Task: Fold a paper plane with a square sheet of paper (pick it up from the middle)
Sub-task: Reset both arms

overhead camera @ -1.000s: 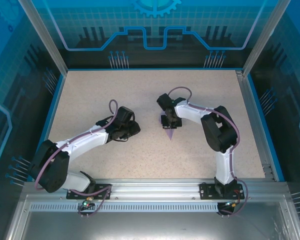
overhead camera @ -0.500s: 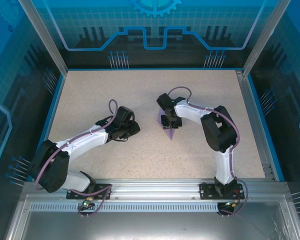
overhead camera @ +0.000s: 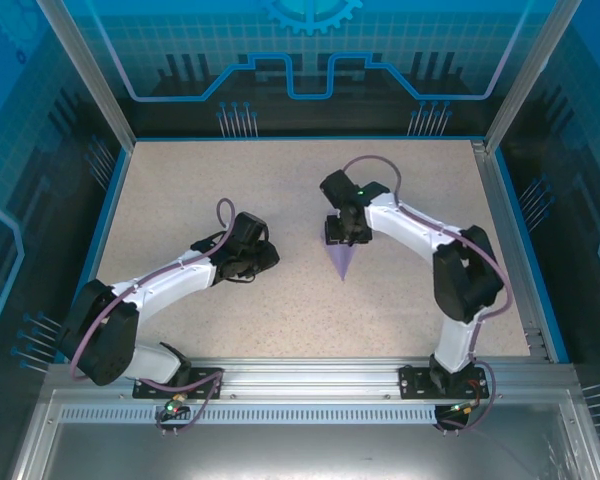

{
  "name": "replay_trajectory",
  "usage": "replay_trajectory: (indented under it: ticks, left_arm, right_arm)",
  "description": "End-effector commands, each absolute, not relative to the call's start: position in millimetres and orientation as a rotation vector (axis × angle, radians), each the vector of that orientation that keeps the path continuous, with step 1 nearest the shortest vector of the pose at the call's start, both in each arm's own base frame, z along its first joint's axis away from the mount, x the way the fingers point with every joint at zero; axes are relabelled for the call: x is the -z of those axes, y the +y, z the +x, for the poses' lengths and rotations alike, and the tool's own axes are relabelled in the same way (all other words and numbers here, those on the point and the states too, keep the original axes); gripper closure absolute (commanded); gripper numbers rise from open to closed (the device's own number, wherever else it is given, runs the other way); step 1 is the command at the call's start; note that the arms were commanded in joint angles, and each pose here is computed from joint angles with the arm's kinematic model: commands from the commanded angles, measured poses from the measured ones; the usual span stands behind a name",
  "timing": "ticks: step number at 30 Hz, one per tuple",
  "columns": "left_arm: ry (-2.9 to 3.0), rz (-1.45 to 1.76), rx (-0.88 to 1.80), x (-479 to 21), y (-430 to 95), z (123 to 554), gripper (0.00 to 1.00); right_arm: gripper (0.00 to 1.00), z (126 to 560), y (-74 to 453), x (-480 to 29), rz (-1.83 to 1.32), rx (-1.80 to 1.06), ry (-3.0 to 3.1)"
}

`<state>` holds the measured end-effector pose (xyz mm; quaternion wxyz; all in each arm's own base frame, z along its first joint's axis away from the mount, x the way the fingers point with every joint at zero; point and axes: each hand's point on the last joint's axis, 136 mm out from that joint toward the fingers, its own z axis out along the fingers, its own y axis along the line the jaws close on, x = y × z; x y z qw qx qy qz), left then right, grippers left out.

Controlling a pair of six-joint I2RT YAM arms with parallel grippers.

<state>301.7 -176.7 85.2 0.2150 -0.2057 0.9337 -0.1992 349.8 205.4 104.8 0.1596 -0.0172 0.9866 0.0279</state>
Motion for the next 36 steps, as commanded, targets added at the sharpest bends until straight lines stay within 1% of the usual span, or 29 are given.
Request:
replay_trajectory:
  ticks: [1,2,6,7,8,9,10,11,12,14,16,18,22,25,28,31,34,36]
  left_arm:
    - [2.536,-0.551,0.463,-97.7,-155.0,308.9,0.65]
    - [2.524,-0.556,0.437,-99.3,-147.1,310.8,0.64]
    - [2.468,-0.573,0.317,-106.4,-109.7,319.4,0.58]
    - [2.452,-0.579,0.290,-108.1,-100.1,321.7,0.56]
    - [2.428,-0.587,0.247,-110.6,-87.6,324.1,0.51]
    - [2.402,-0.590,0.196,-113.2,-74.5,326.7,0.47]
    - [2.380,-0.583,0.157,-115.3,-64.5,328.5,0.47]
    - [2.355,-0.583,0.115,-118.3,-52.8,330.8,0.44]
    - [2.331,-0.587,0.081,-121.3,-40.7,333.7,0.38]
    - [2.284,-0.578,0.001,-124.6,-21.3,339.3,0.16]
    - [2.232,-0.584,-0.091,-125.2,-2.0,344.7,0.06]
    - [2.200,-0.563,-0.113,-122.0,9.0,353.0,0.04]
    - [2.107,-0.481,-0.170,-134.2,20.2,373.1,0.03]
    - [2.071,-0.415,-0.135,-134.7,19.4,392.8,0.02]
    - [2.136,-0.368,-0.076,-125.1,12.7,404.4,0.03]
    - [2.138,-0.369,-0.084,-124.1,14.0,403.0,0.03]
    - [2.109,-0.351,-0.070,-125.0,12.4,396.3,0.03]
    - [2.094,-0.385,-0.101,-120.8,19.5,384.3,0.03]
  right_arm:
    - [0.38,351.1,174.9,-163.4,-0.017,0.030,2.618]
    - [0.36,351.5,163.1,-179.6,0.003,0.059,2.551]
    - [0.32,348.9,94.2,-225.3,0.161,0.269,2.319]
    - [0.31,347.9,77.9,-230.5,0.194,0.311,2.282]
    - [0.25,346.6,56.9,-231.2,0.237,0.364,2.250]
    - [0.25,348.3,41.9,-231.1,0.252,0.391,2.218]
    - [0.24,348.4,28.5,-225.9,0.264,0.421,2.203]
    - [0.18,349.0,12.9,-218.7,0.294,0.447,2.183]
    - [0.15,351.4,1.5,-207.6,0.304,0.445,2.184]
    - [0.15,356.1,-13.9,-186.2,0.312,0.398,2.224]
    - [0.15,362.3,-18.9,-161.6,0.272,0.341,2.256]
    - [0.15,369.3,-20.9,-144.8,0.211,0.347,2.236]
    - [0.15,383.6,-21.2,-127.7,0.121,0.355,2.163]
    - [0.15,396.7,-15.6,-118.3,0.061,0.332,2.151]
    - [0.16,407.5,-3.8,-112.7,0.017,0.227,2.141]
    - [0.17,412.6,7.6,-109.3,-0.014,0.159,2.082]
    - [0.17,404.1,22.0,-100.7,-0.098,0.133,2.029]
    - [0.15,399.1,26.3,-103.5,-0.120,0.110,1.987]
